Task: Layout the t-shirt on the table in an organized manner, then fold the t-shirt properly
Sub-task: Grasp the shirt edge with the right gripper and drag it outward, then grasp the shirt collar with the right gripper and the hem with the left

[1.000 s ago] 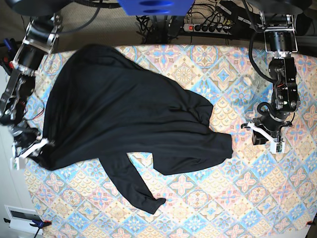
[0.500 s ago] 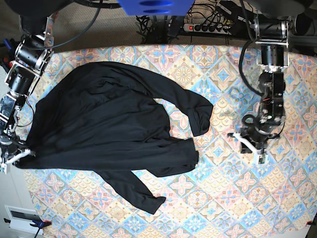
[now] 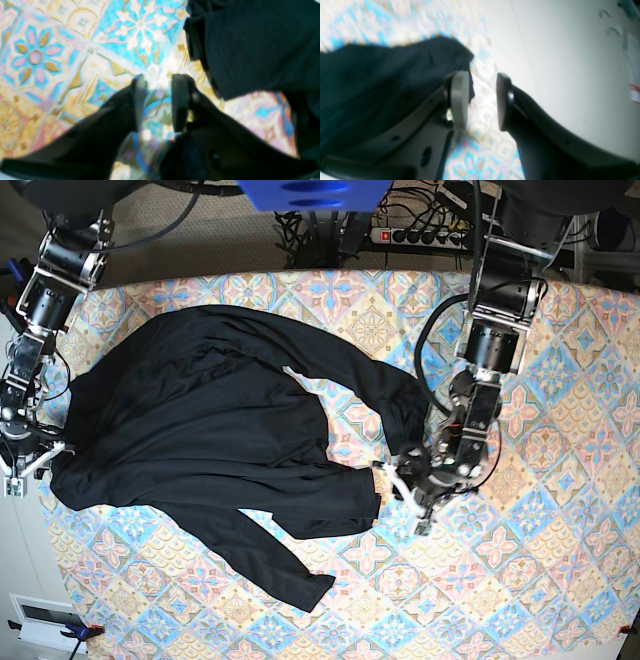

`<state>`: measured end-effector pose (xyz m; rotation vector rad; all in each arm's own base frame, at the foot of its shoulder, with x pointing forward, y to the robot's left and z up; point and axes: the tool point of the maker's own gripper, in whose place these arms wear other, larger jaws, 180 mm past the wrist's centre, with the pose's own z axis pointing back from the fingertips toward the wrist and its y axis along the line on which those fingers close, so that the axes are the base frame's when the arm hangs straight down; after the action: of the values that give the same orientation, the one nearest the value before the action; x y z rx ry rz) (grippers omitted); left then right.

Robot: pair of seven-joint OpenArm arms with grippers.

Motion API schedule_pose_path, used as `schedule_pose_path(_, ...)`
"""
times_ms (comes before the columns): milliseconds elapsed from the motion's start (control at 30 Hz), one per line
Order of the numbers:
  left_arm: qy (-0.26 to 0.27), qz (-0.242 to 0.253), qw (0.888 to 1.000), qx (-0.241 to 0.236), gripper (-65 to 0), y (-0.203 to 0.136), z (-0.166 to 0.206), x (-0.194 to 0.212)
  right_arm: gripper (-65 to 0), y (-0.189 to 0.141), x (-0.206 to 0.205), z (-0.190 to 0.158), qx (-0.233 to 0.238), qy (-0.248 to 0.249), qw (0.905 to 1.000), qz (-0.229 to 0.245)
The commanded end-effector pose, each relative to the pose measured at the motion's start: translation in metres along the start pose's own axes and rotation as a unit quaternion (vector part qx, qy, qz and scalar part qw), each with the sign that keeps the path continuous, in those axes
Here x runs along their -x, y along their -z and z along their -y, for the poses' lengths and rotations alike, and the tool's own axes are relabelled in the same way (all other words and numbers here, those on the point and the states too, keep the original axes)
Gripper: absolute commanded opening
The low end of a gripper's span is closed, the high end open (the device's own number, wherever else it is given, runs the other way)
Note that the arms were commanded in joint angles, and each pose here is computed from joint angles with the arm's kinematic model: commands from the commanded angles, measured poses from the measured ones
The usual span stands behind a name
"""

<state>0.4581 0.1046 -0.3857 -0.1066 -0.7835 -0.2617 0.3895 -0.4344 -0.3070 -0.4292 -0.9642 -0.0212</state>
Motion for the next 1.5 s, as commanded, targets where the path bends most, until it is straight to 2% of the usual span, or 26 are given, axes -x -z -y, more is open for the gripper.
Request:
schedule_pose_path(0,-0.001,0.045,0.999,0.005,-41.2,-0.002,0.005,-0.034,-47.3,-0.008,-0.03,0.013,0.012,-0.007,0.9988,0.047)
schedule_pose_path(100,-0.015,0.044,0.999,0.011,-34.9,0.012,0.013,-0.033,-47.1,-0.019,-0.023,-0.011,-0.012,0.0,0.9981,0.06)
schedule_pose_path(200,-0.016,0.02,0.999,0.024,-30.8,0.028,0.031,-0.021,-47.1,-0.031,-0.014,-0.023,-0.031,0.004,0.9975,0.063)
schedule_pose_path(333,0.028,0.027,0.998,0.048,-32.0,0.043,0.069,-0.015,-47.2,-0.046,-0.008,-0.035,-0.054,0.015,0.9966,0.06)
schedule_pose_path(433,0.04,0.051,0.996,0.056,-38.7,0.046,0.082,-0.025,-47.2,-0.058,-0.004,-0.051,-0.082,0.034,0.9942,0.061)
schedule_pose_path(567,0.037,0.099,0.992,0.061,-62.3,0.039,0.086,-0.062,-47.3,-0.076,0.005,-0.065,-0.106,0.035,0.9919,0.061)
schedule_pose_path(600,0.041,0.118,0.99,0.063,-65.0,0.033,0.086,-0.077,-47.3,-0.082,0.007,-0.069,-0.114,0.038,0.9908,0.062)
schedule_pose_path(700,0.061,0.181,0.98,0.054,-63.8,0.005,0.072,-0.12,-47.3,-0.101,0.016,-0.09,-0.153,0.049,0.9848,0.065)
schedule_pose_path(767,0.08,0.231,0.968,0.052,-65.0,-0.022,0.067,-0.151,-47.3,-0.117,0.02,-0.113,-0.196,0.04,0.9773,0.07)
schedule_pose_path(833,0.093,0.255,0.961,0.053,-65.0,-0.044,0.066,-0.172,-47.3,-0.131,0.02,-0.138,-0.235,0.024,0.9687,0.075)
schedule_pose_path(900,0.082,0.282,0.954,0.055,-65.0,-0.067,0.059,-0.192,-47.3,-0.145,0.016,-0.167,-0.274,0.007,0.9582,0.082)
schedule_pose_path(967,0.059,0.304,0.949,0.053,-65.0,-0.091,0.044,-0.211,-47.3,-0.162,0.013,-0.2,-0.316,-0.013,0.9443,0.09)
schedule_pose_path(1100,0.028,0.363,0.93,0.049,-65.0,-0.155,0.018,-0.255,-47.3,-0.196,0.013,-0.262,-0.401,-0.04,0.9101,0.098)
schedule_pose_path(1233,0.044,0.43,0.902,0.026,-65.0,-0.224,0.0,-0.29,-47.3,-0.213,0.024,-0.291,-0.443,-0.05,0.891,0.087)
schedule_pose_path(1333,0.056,0.458,0.887,0.006,-65.0,-0.255,-0.013,-0.31,-47.1,-0.223,0.028,-0.307,-0.466,-0.056,0.879,0.083)
schedule_pose_path(1400,0.058,0.465,0.883,-0.003,-65.0,-0.262,-0.018,-0.322,-47.1,-0.232,0.029,-0.321,-0.486,-0.062,0.8679,0.084)
schedule_pose_path(1467,0.046,0.455,0.889,-0.013,-65.0,-0.254,-0.032,-0.331,-47.1,-0.238,0.031,-0.33,-0.498,-0.068,0.8605,0.084)
